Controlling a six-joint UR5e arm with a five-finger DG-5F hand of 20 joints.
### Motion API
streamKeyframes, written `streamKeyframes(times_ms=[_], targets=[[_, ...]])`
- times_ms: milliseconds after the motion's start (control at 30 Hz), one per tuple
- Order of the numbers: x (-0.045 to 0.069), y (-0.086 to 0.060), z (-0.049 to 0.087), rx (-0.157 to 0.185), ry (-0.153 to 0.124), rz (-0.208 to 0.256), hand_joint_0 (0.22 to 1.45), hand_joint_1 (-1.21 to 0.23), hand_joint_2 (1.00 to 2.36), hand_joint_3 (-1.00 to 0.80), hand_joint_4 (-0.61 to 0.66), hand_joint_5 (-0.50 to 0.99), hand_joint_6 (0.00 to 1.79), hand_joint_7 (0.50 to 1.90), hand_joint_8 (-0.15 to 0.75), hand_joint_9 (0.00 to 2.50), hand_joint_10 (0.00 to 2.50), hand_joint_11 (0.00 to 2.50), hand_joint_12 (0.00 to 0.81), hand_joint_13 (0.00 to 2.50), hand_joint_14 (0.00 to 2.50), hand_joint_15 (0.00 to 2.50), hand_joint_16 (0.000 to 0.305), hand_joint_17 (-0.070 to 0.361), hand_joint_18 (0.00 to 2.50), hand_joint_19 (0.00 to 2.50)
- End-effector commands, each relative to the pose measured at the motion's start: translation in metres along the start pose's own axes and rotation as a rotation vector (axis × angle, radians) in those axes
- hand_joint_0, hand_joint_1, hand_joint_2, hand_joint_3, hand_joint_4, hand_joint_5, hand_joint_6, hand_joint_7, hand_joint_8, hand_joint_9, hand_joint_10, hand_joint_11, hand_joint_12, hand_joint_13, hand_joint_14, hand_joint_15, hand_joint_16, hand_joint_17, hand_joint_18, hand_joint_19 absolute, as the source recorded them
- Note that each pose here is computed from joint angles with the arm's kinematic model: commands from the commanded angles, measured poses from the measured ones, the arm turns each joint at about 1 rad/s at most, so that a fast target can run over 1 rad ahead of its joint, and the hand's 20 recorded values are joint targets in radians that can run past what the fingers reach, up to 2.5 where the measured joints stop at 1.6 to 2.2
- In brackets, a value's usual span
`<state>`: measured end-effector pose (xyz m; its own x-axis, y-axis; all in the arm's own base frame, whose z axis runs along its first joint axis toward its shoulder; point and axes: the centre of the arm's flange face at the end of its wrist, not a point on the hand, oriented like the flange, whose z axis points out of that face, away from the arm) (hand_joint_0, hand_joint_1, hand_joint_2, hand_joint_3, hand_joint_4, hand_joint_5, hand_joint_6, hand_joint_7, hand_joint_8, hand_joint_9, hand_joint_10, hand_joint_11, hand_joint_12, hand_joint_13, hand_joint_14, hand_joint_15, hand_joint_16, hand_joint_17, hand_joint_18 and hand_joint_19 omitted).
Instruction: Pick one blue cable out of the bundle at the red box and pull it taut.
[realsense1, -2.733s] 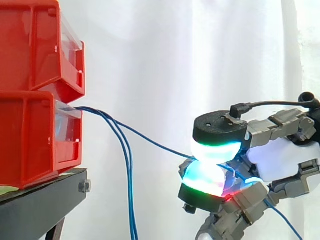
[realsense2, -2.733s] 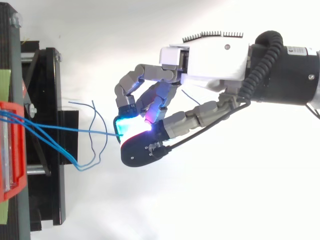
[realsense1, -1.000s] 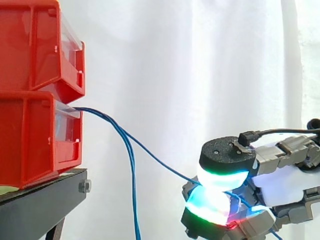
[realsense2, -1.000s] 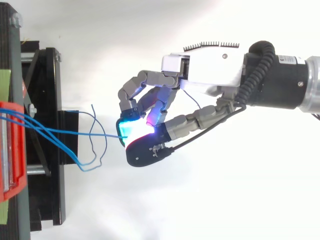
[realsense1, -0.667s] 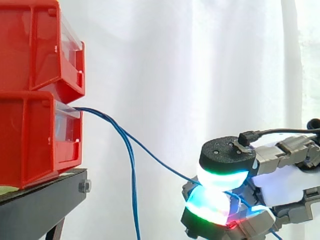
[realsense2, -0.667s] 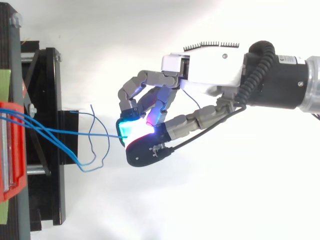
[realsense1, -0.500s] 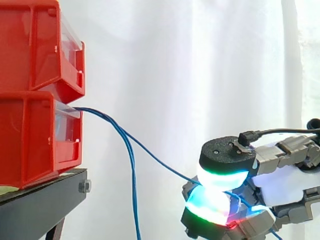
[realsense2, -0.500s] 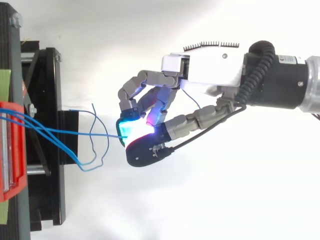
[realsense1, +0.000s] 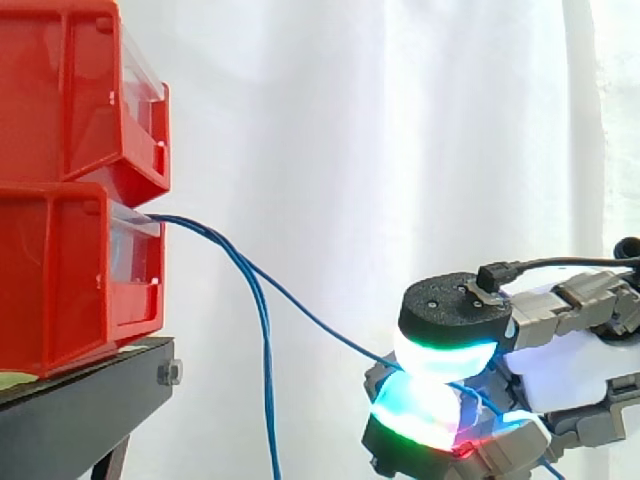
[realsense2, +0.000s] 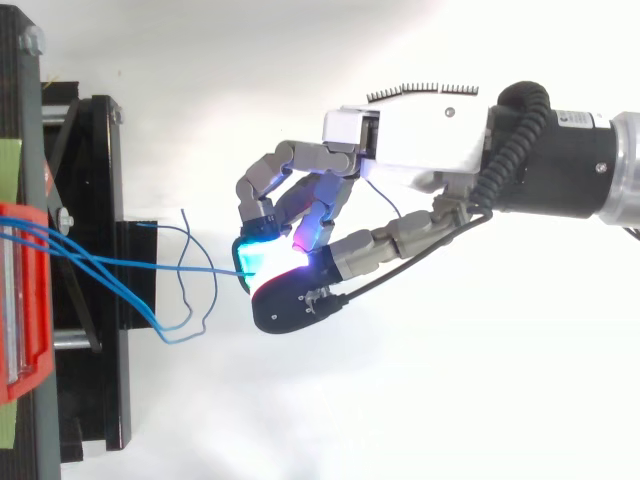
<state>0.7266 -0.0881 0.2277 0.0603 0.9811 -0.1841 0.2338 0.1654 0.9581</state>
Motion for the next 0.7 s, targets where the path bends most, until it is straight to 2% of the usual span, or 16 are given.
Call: streamKeyframes(times_ms=[0,667], targets=[[0.0005,0.0002,0.0001,-0.001,0.0,0.0,0.64,-0.75,1.02,-0.04,0.06,-0.17,0.92,1.2,0.332,1.23,0.01,1.67,0.342,0.7,0.02,0.37,0.056,0.126,0.49,0.24],[0.0005,0.0,0.0,0.0,0.001,0.0,0.64,-0.75,1.02,-0.04,0.06,-0.17,0.92,1.21,0.331,1.22,0.0,1.67,0.34,0.69,0.02,0.36,0.055,0.125,0.48,0.25]])
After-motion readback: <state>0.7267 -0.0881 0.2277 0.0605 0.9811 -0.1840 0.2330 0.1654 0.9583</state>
